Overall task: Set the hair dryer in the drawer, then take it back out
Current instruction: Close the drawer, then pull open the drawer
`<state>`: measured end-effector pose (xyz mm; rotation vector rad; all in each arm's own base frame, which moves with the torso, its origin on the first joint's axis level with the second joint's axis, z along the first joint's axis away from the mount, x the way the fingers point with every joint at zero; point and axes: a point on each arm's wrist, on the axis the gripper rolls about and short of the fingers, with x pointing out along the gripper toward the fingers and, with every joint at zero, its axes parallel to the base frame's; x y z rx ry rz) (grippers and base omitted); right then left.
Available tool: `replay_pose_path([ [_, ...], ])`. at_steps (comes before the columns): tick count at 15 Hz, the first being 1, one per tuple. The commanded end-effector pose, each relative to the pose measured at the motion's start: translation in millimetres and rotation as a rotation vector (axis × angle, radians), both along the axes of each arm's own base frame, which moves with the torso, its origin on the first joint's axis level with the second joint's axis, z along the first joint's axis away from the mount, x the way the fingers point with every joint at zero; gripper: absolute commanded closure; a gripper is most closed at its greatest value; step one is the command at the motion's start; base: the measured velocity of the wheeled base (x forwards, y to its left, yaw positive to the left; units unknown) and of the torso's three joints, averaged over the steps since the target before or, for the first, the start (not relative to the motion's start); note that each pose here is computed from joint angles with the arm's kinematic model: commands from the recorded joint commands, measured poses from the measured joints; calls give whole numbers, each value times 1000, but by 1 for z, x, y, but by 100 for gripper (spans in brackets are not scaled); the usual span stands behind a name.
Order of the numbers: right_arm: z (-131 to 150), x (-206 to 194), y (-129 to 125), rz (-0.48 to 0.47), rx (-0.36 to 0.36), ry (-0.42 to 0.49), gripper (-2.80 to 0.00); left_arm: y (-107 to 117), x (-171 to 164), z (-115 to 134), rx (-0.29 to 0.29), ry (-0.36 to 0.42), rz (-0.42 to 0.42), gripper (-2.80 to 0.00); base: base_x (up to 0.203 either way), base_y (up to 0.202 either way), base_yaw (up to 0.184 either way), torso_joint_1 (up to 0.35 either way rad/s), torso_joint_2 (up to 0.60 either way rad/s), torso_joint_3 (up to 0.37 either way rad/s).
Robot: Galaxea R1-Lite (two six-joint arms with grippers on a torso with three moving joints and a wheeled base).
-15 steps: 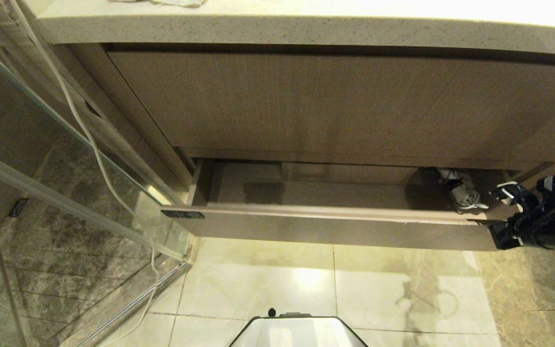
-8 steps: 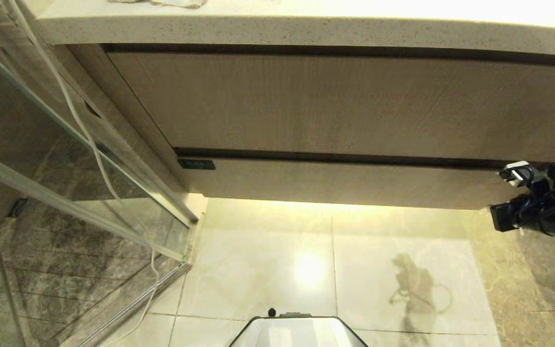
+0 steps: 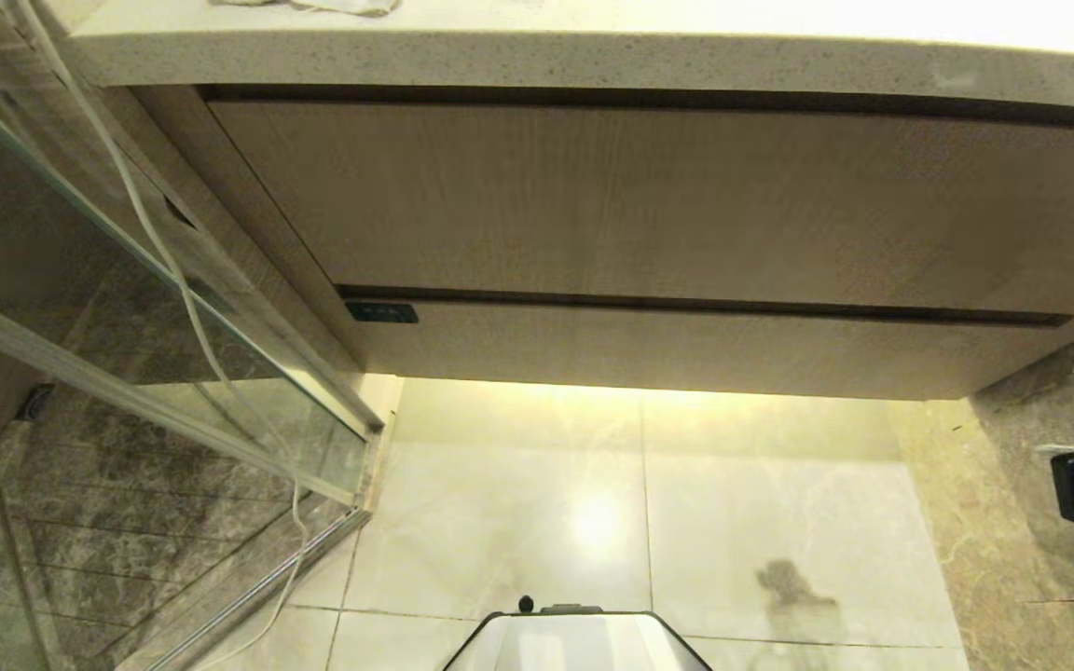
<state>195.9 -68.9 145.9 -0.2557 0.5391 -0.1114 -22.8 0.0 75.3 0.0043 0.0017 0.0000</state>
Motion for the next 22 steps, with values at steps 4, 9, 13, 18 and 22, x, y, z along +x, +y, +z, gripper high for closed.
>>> replay_pose_path([
  [4,27,-69,21,-168,52,-96,0,0,0,0,0,1,0,0,0,0,0,0,0,0],
  [9,10,-127,53,-103,75,-150,0,0,0,0,0,1,0,0,0,0,0,0,0,0],
  [13,-21,-171,64,-77,123,-283,0,0,0,0,0,1,0,0,0,0,0,0,0,0],
  [18,-63,-207,69,98,218,-425,0,0,0,0,0,0,0,0,0,0,0,0,0,0],
  [22,-69,-217,69,114,260,-523,0,0,0,0,0,1,0,0,0,0,0,0,0,0],
])
